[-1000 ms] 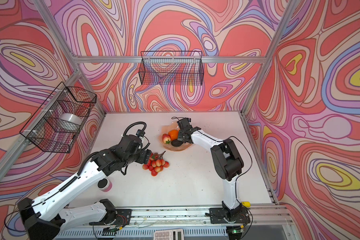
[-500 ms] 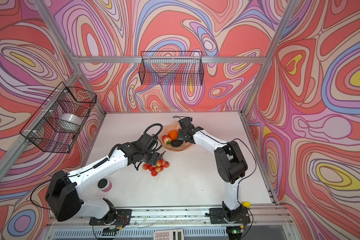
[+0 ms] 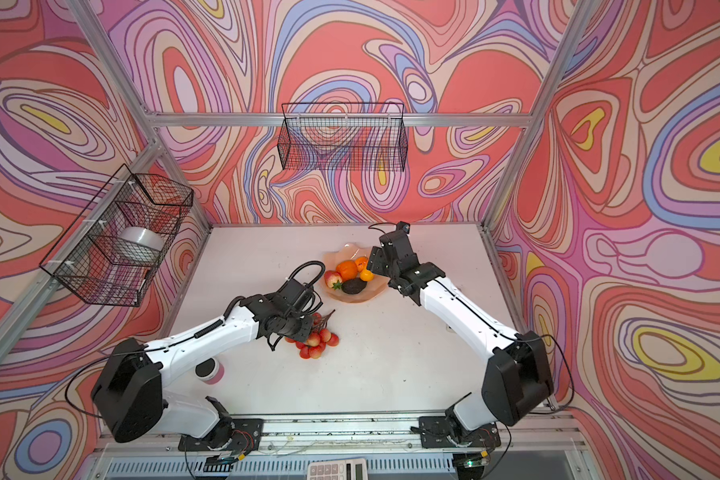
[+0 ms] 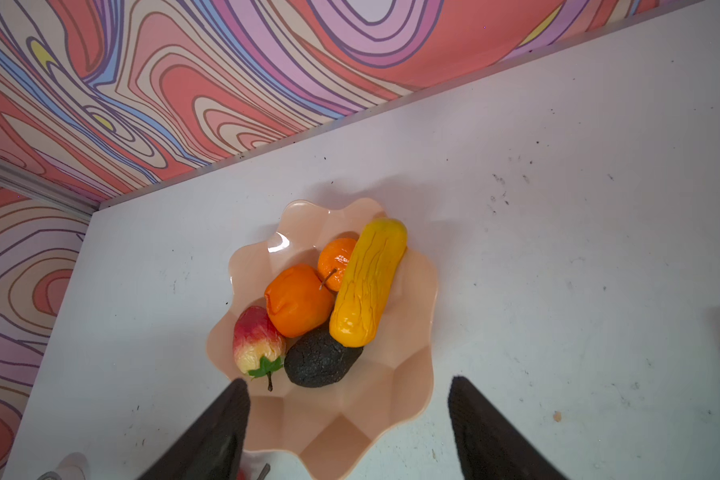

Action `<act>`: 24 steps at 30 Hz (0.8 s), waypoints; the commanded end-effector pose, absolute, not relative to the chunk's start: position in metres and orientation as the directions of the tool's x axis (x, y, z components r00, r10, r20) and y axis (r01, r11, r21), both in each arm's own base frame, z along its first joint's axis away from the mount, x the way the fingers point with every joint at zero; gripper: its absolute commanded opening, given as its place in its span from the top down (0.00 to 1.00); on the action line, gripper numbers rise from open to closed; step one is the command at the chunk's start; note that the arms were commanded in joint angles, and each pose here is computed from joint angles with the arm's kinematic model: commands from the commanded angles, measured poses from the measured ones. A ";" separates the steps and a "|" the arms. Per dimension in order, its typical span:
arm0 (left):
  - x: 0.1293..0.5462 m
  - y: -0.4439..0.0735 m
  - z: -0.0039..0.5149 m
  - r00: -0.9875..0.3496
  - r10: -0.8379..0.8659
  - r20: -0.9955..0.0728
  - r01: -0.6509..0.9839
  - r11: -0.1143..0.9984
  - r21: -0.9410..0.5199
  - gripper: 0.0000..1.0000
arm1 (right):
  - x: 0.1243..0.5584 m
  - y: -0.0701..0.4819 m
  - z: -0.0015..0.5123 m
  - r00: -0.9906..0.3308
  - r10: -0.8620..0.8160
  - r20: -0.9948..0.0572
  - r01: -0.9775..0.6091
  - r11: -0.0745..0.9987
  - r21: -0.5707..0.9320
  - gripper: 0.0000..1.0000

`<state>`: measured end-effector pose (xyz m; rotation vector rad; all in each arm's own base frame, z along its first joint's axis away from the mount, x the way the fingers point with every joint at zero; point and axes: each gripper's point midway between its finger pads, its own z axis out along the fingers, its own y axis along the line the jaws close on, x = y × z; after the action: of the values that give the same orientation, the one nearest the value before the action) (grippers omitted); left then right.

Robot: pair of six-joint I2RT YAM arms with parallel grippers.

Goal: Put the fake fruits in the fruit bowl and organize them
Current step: 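Grasp the lychee bunch by its stem with the left gripper while the right arm withdraws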

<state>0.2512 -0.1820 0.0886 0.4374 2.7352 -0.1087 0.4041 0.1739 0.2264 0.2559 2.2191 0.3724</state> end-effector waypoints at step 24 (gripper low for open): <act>0.267 -0.257 0.160 -0.676 0.560 -0.480 0.638 0.770 0.000 0.35 | 0.316 0.134 0.245 -0.507 0.404 -0.762 -0.030 0.874 0.484 0.02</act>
<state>0.2675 -0.2461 0.1683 0.7584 2.5215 -0.3020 0.3228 0.1387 0.2348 0.2645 2.0818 0.5242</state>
